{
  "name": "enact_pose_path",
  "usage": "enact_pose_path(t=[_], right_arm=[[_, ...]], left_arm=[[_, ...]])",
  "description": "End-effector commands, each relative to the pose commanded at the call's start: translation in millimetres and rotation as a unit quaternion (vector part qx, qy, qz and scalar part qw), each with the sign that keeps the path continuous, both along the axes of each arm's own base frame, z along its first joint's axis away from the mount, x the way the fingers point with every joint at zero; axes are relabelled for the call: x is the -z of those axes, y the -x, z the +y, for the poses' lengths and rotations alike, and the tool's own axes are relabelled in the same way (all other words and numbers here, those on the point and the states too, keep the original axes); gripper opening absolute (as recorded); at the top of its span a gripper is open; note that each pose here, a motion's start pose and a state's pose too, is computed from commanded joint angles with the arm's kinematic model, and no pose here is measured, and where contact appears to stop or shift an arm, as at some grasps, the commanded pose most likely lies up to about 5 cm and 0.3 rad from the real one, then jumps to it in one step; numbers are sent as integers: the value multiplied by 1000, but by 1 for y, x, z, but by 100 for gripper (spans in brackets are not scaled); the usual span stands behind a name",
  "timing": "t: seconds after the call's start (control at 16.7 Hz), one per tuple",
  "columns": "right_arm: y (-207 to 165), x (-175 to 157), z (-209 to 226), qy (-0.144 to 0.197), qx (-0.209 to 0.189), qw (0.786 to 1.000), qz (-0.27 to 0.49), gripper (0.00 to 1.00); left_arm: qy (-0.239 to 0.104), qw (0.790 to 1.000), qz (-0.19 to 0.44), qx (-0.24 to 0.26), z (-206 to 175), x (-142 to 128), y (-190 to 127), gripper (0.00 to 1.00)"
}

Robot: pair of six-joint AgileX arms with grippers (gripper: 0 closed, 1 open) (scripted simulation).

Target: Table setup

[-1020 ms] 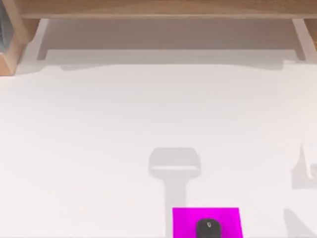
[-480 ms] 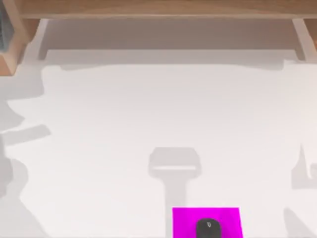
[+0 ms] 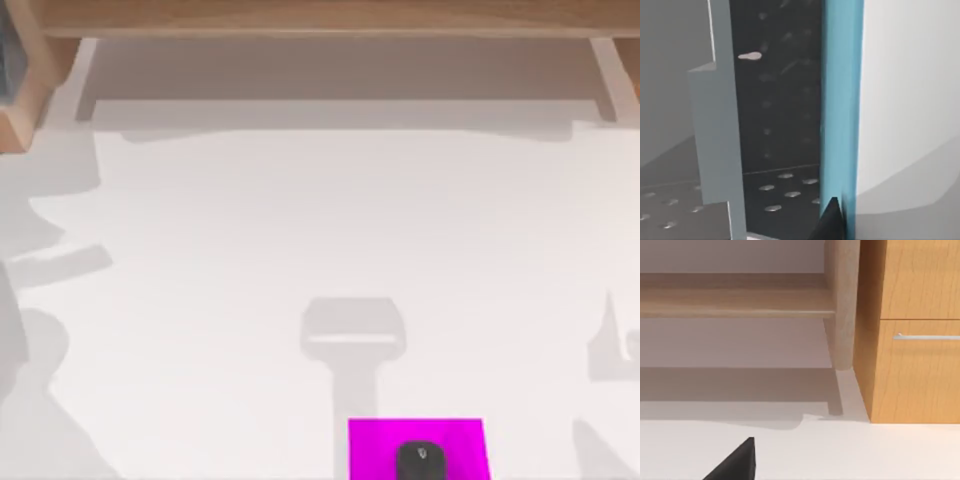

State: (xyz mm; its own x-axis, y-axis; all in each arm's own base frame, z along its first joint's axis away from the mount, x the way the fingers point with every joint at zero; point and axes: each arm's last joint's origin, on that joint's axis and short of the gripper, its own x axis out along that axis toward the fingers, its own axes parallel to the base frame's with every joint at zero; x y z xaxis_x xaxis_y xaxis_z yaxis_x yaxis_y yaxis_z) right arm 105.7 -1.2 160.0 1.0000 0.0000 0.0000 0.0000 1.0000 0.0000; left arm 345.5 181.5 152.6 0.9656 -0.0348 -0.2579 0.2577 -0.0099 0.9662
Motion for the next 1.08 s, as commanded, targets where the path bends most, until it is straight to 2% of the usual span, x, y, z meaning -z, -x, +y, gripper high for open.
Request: enact_pose_path(t=[0.36,0.66,1.08], right_arm=[[0,0,0,0,0,1000,0,100],[0,0,0,0,0,1000,0,100],[0,0,0,0,0,1000,0,100]], left_arm=[[-1,1000,-2,2,-2,3,-27,0],[1,1000,1,2,-2,5,-30,0],[1,1000,1,2,-2,5,-30,53]])
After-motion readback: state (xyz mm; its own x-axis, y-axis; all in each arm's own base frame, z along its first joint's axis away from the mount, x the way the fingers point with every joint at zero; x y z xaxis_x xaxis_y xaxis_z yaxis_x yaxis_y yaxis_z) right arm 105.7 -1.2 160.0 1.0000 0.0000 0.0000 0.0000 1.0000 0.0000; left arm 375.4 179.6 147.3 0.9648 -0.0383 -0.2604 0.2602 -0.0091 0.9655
